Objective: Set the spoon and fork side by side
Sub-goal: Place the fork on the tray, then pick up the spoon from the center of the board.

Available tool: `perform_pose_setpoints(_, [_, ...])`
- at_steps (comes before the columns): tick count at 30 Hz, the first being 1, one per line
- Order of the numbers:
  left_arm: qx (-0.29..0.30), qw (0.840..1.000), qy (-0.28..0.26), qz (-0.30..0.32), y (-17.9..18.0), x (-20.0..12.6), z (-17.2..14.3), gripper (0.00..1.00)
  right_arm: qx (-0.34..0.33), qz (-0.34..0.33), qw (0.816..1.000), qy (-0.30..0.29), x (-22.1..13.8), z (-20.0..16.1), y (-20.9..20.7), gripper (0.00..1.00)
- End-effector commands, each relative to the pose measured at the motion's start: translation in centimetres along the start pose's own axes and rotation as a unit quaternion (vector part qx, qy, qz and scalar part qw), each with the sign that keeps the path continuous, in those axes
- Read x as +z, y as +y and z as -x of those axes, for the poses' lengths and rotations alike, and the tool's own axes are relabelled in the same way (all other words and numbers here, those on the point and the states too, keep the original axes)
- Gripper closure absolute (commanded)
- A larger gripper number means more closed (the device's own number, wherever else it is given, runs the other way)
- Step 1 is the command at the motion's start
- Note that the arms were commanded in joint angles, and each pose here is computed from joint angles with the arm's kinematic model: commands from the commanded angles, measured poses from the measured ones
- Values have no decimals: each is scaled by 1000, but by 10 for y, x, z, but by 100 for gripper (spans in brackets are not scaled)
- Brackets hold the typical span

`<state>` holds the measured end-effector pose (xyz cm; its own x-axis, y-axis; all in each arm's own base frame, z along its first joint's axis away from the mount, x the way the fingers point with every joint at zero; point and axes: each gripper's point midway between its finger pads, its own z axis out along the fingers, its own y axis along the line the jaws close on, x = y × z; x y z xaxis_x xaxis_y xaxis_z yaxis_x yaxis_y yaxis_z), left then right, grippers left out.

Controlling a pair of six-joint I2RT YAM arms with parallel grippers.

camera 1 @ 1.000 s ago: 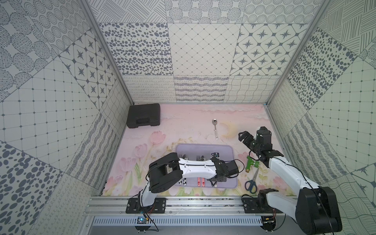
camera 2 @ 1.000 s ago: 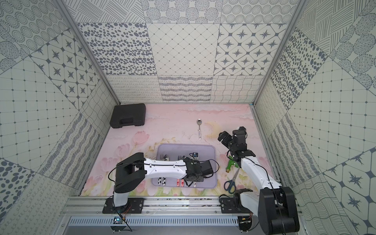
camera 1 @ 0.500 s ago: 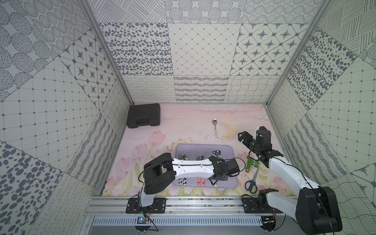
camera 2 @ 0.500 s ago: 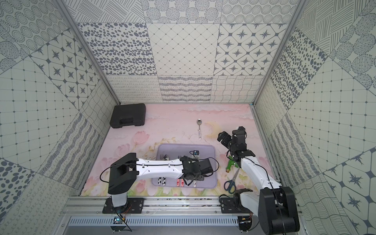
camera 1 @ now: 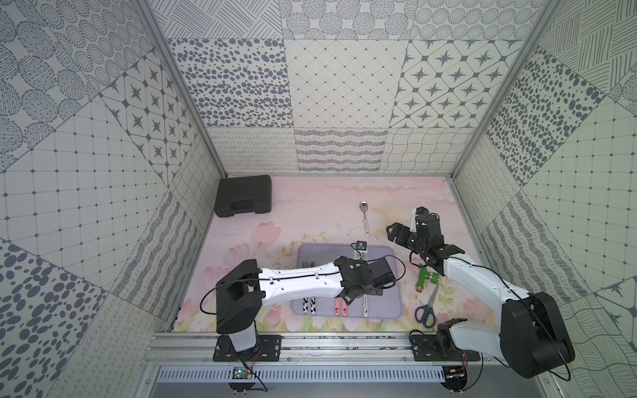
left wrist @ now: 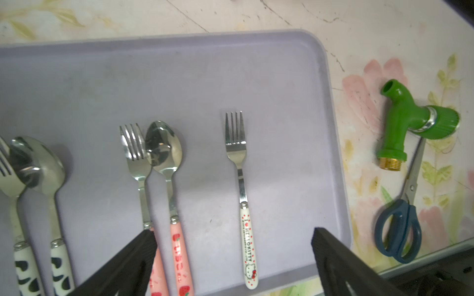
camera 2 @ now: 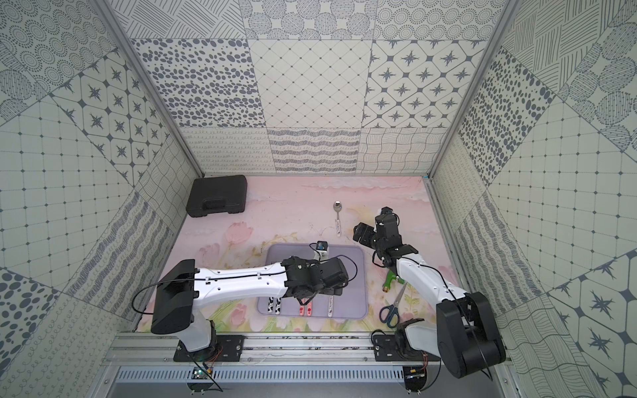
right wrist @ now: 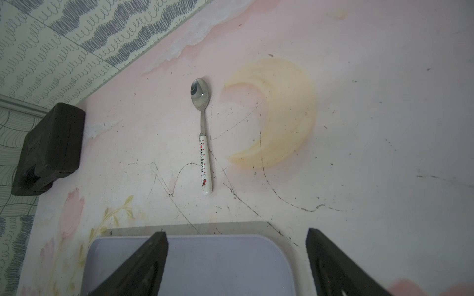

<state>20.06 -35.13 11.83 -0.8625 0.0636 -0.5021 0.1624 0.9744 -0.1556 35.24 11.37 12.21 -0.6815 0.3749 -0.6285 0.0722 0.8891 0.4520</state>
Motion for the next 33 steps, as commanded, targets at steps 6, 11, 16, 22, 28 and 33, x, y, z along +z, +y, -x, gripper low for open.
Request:
perform_pose_setpoints(6, [-17, 996, -83, 36, 96, -28, 43, 1, -85, -6, 995, 42, 29, -4, 29, 16])
perform_pose_setpoints(11, [-50, 990, -121, 59, 149, -47, 60, 1, -122, -14, 989, 83, 52, -10, 44, 22])
perform_pose_setpoints(16, [-60, 984, -148, 84, 183, -57, 71, 1, -143, -33, 982, 120, 75, -11, 54, 28])
perform_pose_setpoints(22, [-54, 983, -152, 87, 200, -51, 72, 1, -157, -78, 973, 153, 101, -15, 53, 32])
perform_pose_setpoints(28, [-43, 986, -153, 56, 198, -41, 73, 1, -162, -116, 964, 175, 122, -22, 48, 37])
perform_pose_setpoints(33, [-36, 988, -145, 28, 189, -38, 72, 1, -165, -137, 957, 194, 135, -26, 45, 43])
